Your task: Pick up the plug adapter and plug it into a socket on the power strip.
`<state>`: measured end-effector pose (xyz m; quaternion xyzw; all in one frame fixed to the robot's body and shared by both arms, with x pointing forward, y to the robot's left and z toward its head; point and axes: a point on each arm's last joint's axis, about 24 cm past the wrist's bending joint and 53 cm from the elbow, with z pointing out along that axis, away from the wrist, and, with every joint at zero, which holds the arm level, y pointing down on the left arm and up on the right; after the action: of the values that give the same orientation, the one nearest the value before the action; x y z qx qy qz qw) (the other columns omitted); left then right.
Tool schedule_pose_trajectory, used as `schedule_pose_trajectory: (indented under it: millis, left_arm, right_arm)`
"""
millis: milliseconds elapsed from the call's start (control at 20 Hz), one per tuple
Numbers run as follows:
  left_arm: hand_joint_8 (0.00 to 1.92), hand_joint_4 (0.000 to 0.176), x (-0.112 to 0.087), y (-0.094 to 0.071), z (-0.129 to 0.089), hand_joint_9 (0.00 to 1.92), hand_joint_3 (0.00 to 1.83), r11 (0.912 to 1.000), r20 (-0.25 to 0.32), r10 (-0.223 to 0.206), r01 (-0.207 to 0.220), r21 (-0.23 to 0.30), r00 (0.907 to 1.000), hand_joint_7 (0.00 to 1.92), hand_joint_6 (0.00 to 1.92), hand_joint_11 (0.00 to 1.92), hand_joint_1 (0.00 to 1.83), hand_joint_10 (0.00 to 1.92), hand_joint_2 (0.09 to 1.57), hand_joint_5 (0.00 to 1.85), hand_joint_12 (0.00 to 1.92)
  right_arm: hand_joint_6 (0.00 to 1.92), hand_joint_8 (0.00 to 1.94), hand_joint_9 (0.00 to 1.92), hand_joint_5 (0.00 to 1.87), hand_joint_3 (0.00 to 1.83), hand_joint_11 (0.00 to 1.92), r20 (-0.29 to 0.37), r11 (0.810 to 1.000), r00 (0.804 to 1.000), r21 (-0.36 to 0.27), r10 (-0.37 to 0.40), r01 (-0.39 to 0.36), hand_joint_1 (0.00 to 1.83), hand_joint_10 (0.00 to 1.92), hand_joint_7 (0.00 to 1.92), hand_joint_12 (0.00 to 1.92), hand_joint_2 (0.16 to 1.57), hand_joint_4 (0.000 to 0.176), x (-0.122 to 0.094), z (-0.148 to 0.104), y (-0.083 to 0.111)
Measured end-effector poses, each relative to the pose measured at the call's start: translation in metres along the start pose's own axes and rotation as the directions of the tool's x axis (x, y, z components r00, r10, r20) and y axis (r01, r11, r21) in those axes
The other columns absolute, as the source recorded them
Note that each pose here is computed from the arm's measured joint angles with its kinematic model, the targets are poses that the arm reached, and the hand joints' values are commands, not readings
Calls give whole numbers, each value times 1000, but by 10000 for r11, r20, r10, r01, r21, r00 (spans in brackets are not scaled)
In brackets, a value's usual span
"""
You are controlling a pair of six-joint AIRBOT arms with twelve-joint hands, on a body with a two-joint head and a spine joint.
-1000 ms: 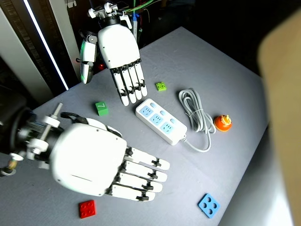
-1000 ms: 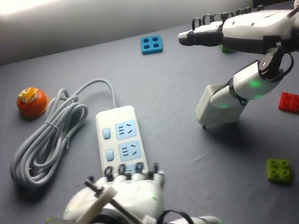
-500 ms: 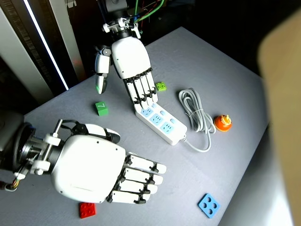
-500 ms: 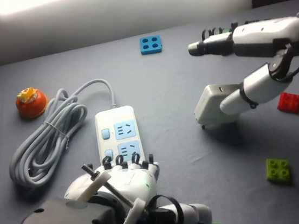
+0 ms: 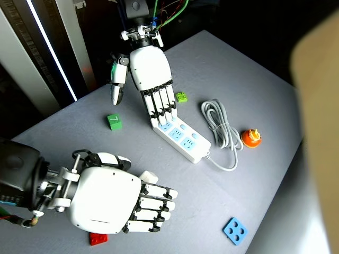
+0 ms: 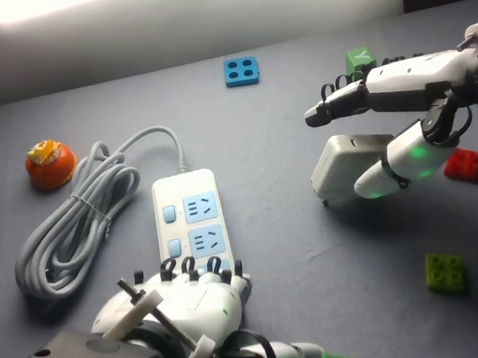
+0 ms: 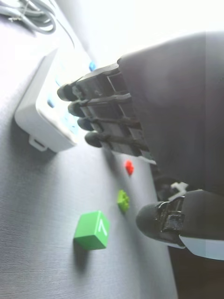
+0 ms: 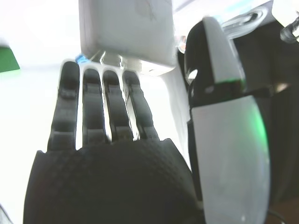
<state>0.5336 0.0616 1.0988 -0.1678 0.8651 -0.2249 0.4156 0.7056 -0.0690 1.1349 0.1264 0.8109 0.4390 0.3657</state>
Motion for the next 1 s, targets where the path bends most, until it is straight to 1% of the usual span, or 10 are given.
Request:
schedule_pose_trajectory:
  millis: [100,250,400,500,600,650,800,850,900,1000]
  left_arm:
    - [6,0,6,0,-2,34,5,9999,-120,126,-125,73,9998,41,8,25,0,4,1212,69,25]
    - [1,0,17,2,-5,25,3,9996,-362,255,-251,112,9990,34,1,11,6,0,1213,57,24]
    - [2,0,15,1,-4,23,3,9994,-270,320,-316,169,9991,23,0,12,0,2,1215,39,26]
    - [13,0,8,-1,1,53,0,9994,-172,252,-248,226,9995,66,10,38,25,10,1211,72,44]
    - [7,0,-6,1,10,56,2,9996,127,230,-232,162,9997,69,8,45,0,6,1216,81,56]
    - [6,0,-8,3,11,60,1,9996,167,257,-259,116,9995,69,4,47,3,7,1215,74,59]
    - [1,0,-8,2,13,47,0,9994,118,295,-297,186,9995,48,1,27,10,1,1212,42,63]
    - [0,0,-8,2,13,44,0,9993,122,336,-338,187,9994,46,0,26,4,0,1211,38,65]
    - [0,0,-7,3,13,22,1,9993,89,317,-319,172,9995,26,0,6,0,0,1214,15,59]
    - [0,0,-4,4,13,17,1,9991,47,377,-377,182,9993,13,0,5,0,0,1214,5,62]
  right_arm:
    - [0,0,100,126,5,0,5,10000,10000,84,-8,8,938,1,89,453,1045,0,0,4,-4]
    - [0,2,98,103,0,0,13,9999,10000,131,-3,3,957,1,94,456,1020,0,0,9,-6]
    - [4,2,99,112,0,0,-41,9998,10000,202,-16,16,958,2,94,474,1015,0,3,13,-10]
    - [0,1,78,88,5,0,-37,9998,10000,211,-12,13,940,1,75,397,1040,0,3,15,-10]
    - [0,0,89,94,1,0,-34,9998,10000,204,-13,13,967,2,85,437,1033,0,5,17,-9]
    - [0,1,90,92,0,0,-29,9998,10000,203,-17,17,984,2,85,439,1031,0,5,18,-9]
    - [5,4,120,112,2,0,22,9998,10000,219,-41,41,949,6,109,536,1039,0,5,21,-9]
    - [1,2,111,105,5,0,7,9997,10000,260,-44,44,948,1,99,516,1051,0,6,21,-11]
    - [7,6,137,136,0,0,2,9997,10000,261,-40,40,984,6,125,617,1037,0,6,21,-11]
    - [13,11,168,185,2,0,77,9995,10000,321,-47,45,993,10,168,684,1041,0,3,22,-14]
